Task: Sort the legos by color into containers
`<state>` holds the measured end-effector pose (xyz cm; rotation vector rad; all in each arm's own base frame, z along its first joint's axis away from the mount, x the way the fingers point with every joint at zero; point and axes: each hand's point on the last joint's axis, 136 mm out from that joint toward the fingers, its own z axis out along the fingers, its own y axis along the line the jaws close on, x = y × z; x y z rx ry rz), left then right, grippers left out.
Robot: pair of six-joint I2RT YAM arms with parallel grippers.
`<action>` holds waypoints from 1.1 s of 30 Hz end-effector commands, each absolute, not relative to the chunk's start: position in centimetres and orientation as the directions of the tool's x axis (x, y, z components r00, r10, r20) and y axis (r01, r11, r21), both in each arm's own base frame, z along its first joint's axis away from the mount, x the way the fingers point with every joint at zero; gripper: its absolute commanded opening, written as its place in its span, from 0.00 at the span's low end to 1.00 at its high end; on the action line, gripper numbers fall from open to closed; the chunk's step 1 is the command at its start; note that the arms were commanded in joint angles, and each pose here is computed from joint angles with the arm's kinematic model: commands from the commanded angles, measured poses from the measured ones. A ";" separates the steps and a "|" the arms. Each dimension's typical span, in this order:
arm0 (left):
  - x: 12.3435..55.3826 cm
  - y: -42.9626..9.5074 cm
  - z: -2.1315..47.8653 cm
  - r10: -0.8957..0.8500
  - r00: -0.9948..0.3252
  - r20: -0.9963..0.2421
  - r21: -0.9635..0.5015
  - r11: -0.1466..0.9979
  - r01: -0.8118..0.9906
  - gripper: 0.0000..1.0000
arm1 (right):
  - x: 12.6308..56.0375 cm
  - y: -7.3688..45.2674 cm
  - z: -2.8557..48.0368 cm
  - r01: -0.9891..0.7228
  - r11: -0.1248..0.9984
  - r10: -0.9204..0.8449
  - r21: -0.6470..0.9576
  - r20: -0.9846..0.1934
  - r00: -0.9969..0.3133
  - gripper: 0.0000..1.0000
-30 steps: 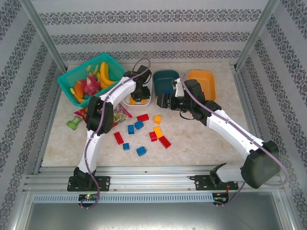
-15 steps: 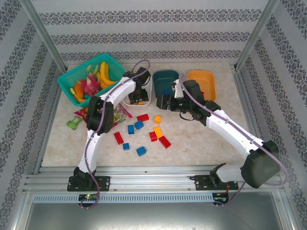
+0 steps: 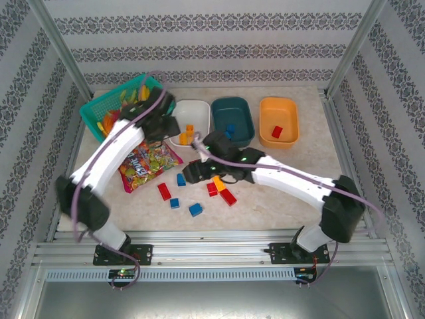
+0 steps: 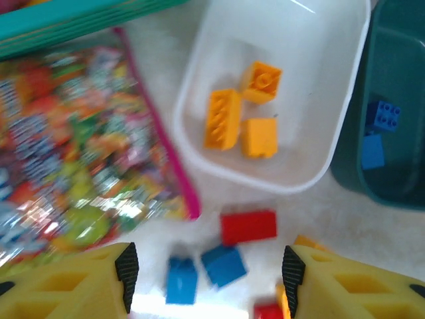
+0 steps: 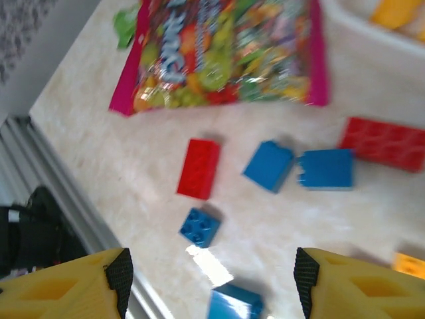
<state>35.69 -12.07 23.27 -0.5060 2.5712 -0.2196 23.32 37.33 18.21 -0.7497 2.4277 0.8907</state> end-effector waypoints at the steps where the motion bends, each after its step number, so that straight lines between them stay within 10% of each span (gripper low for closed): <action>1: 30.3 -8.8 22.2 -0.463 -0.770 -0.438 -0.233 0.886 -0.401 0.62 | 21.2 40.6 16.4 -0.662 0.620 -0.431 0.422 -0.522 -0.736 0.67; 9: 18.0 -4.3 20.1 -0.552 -0.698 -0.457 -0.367 0.831 -0.417 0.62 | 20.7 45.6 10.2 -0.557 0.740 -0.436 0.378 -0.362 -0.824 0.69; 20: 14.7 -4.0 20.6 -0.593 -0.674 -0.441 -0.466 0.793 -0.393 0.62 | 23.3 47.1 3.5 -0.475 0.852 -0.427 0.219 -0.235 -0.873 0.69; 33: 16.6 -8.2 21.0 -0.530 -0.745 -0.404 -0.580 0.778 -0.239 0.61 | 25.9 47.6 7.2 -0.473 0.858 -0.397 0.201 -0.326 -0.858 0.30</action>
